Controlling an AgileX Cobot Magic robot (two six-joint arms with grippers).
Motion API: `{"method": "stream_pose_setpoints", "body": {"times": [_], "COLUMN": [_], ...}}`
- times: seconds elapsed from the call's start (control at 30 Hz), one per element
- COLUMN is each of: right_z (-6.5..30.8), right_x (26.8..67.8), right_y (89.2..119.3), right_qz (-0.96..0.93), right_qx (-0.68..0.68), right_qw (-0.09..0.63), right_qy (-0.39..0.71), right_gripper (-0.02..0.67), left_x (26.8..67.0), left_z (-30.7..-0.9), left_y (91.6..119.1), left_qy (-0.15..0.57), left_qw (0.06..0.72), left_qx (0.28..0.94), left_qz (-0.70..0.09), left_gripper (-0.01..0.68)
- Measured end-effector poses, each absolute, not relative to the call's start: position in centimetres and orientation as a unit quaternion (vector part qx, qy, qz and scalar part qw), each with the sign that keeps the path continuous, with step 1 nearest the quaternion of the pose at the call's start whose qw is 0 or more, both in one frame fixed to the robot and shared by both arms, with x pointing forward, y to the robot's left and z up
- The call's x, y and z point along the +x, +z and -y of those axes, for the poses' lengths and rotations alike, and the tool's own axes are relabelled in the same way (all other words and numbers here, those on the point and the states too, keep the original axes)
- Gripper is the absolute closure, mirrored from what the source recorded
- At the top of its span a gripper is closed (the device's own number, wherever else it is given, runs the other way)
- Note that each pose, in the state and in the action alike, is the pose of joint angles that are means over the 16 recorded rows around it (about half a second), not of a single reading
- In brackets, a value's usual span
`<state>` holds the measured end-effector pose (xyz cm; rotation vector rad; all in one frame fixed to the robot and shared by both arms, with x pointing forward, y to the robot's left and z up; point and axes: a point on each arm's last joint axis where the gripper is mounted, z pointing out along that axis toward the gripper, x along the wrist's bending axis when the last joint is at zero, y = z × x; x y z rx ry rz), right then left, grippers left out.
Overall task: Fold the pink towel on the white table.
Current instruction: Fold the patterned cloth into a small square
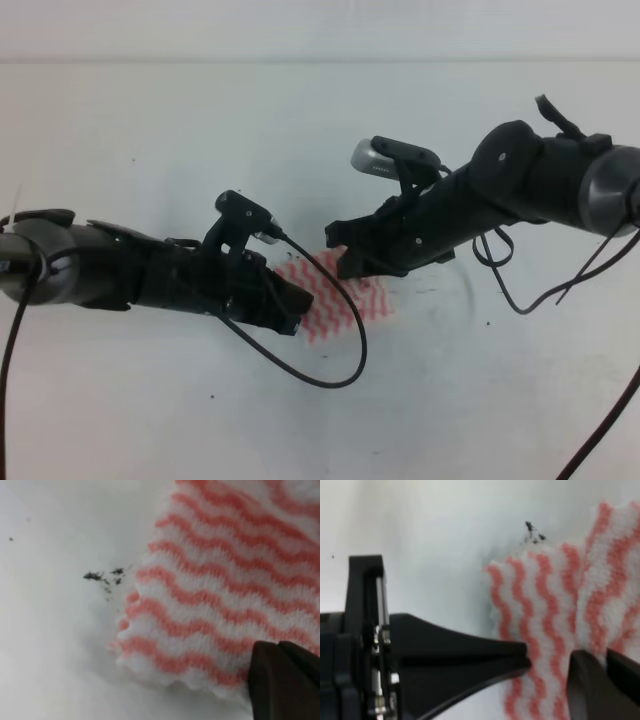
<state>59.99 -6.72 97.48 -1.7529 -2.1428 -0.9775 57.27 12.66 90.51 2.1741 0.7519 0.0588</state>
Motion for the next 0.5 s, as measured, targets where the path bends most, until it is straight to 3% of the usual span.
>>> {"method": "stream_pose_setpoints", "body": {"times": [0.5], "right_z": [5.0], "right_x": [59.9], "right_y": [96.6], "right_qz": [0.739], "right_qx": [-0.580], "right_qw": [0.115], "right_qy": [-0.322], "right_gripper": [0.650], "left_x": [57.2], "left_z": [-12.6], "left_y": [90.5], "left_qy": [0.020], "left_qw": [0.410], "left_qx": [0.863], "left_qz": [-0.296], "left_gripper": [0.673]}}
